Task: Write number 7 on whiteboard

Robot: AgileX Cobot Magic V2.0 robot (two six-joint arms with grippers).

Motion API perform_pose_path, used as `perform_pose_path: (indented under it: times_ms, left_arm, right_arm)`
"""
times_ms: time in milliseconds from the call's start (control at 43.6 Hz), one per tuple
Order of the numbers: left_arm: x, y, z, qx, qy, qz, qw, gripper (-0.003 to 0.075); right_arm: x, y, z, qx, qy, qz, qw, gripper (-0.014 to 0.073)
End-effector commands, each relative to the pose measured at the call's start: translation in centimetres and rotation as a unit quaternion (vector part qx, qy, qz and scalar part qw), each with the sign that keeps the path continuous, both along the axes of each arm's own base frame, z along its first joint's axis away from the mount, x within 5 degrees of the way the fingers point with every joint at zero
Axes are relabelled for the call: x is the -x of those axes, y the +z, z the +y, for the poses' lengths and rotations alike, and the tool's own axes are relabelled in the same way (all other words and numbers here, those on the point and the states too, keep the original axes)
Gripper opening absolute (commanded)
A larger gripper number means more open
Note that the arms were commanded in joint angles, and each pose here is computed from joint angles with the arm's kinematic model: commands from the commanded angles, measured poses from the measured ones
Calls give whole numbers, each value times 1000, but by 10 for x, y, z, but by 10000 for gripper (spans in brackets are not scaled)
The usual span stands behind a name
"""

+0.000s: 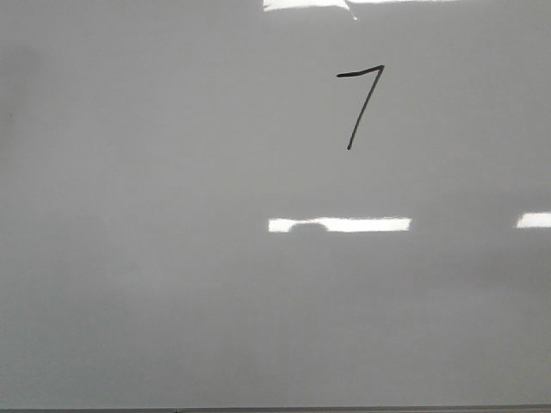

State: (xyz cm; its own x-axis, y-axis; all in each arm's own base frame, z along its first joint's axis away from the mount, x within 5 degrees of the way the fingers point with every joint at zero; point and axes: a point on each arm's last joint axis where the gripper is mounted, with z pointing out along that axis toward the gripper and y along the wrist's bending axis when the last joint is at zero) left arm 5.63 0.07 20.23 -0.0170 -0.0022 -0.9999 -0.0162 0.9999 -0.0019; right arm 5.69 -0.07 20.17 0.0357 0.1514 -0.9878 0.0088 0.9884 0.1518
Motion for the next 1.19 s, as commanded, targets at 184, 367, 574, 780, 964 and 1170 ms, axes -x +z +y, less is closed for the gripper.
perform_pose_path:
  times_ms: [184,367,574,780,964,1170]
  left_arm:
    - [1,7,1,1,4,-46,999,-20]
    - [1,7,1,1,4,-46,999,-20]
    - [1,7,1,1,4,-46,999,-20]
    - [1,7,1,1,4,-46,999,-20]
    - [1,7,1,1,4,-46,999,-20]
    - [1,7,1,1,4,-46,999,-20]
  right_arm:
    - [3,11,-1,49,-9,-58,997,-67]
    - [3,11,-1,50,-9,-59,997,-67]
    - [3,12,0,49,-2,-63,997,-67]
    - [3,12,2,49,12,-64,997,-67]
    - [3,12,2,49,12,-64,997,-67]
    - [3,11,2,49,12,-62,997,-67]
